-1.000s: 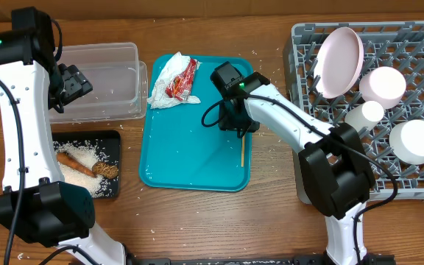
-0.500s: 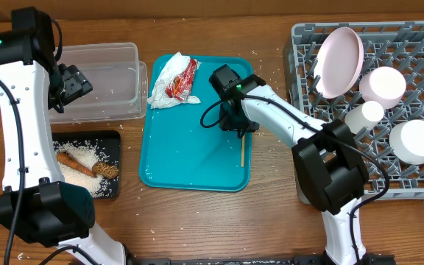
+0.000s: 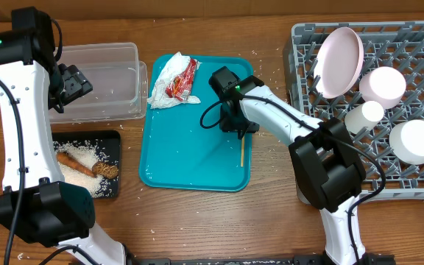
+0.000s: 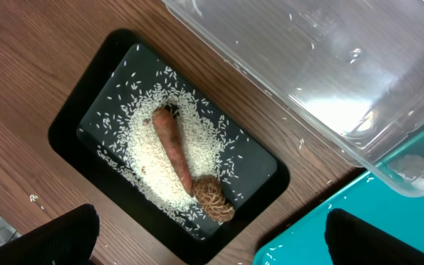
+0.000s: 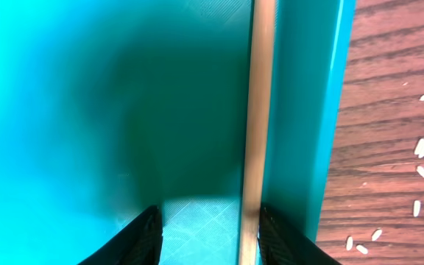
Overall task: Sort waste into correct bins and load items into the dishwasher
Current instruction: 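Carry the chopstick with the right gripper and insert it into the rack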
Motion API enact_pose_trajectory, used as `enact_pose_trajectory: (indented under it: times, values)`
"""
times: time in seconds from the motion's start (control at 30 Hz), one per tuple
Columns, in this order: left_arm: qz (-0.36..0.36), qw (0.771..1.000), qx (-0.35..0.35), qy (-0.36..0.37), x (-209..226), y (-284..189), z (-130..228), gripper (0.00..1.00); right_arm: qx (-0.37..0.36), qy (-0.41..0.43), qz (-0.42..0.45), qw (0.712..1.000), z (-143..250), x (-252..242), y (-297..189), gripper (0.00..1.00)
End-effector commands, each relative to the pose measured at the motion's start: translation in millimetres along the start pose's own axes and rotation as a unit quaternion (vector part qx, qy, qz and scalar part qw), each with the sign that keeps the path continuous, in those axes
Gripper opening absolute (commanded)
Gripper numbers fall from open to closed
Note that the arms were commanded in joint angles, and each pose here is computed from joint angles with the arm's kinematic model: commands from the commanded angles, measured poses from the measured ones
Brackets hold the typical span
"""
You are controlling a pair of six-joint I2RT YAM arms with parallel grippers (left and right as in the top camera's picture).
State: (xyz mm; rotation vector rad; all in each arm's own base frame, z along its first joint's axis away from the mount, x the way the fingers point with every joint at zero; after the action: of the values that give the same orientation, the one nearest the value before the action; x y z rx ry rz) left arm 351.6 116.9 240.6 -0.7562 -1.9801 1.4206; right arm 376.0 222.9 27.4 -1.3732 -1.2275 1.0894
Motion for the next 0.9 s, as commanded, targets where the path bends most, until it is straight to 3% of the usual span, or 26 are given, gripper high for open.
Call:
enact_pose_trajectory:
  times: [0.0, 0.17, 0.23, 0.4, 0.57, 0.77, 0.87]
  values:
    - [0.01, 1.0, -0.016, 0.004, -3, -11, -1, 1.0, 0.02, 0.001, -0.013, 1.0, 5, 3, 7, 0.41]
    - [0.01, 1.0, -0.016, 0.004, -3, -11, -1, 1.0, 0.036, 0.007, -0.023, 0.999, 10, 7, 9, 0.18]
    - [0.01, 1.0, -0.015, 0.004, -3, -11, -1, 1.0, 0.042, 0.024, -0.024, 0.999, 12, 7, 7, 0.04]
    - [0.01, 1.0, -0.015, 0.004, -3, -11, -1, 1.0, 0.037, 0.036, -0.049, 0.997, 0, 12, -22, 0.04]
    - [0.013, 1.0, -0.021, 0.002, -4, -11, -3, 1.0, -0.035, 0.044, -0.068, 0.996, -44, -4, -98, 0.04]
    - [0.013, 1.0, -0.021, 0.003, -5, -11, -3, 1.0, -0.177, 0.048, -0.034, 0.982, -103, -88, -213, 0.04]
    - [0.013, 1.0, -0.021, 0.003, -5, -11, -3, 1.0, -0.206, 0.048, -0.027, 0.977, -114, -121, -234, 0.04]
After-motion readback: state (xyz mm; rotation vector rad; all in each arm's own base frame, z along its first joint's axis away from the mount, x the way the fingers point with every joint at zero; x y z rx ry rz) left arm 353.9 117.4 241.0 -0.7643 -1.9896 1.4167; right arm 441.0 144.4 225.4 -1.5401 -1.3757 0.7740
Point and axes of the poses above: each gripper's point midway between its finger pads, its own y axis out along the fingers, its own x axis along the line the jaws close on, z = x × y, the point moved 2 cm from there along -y, back along the fingers, and after that the axes turned 1 degree about y, right-handed, at the moved point
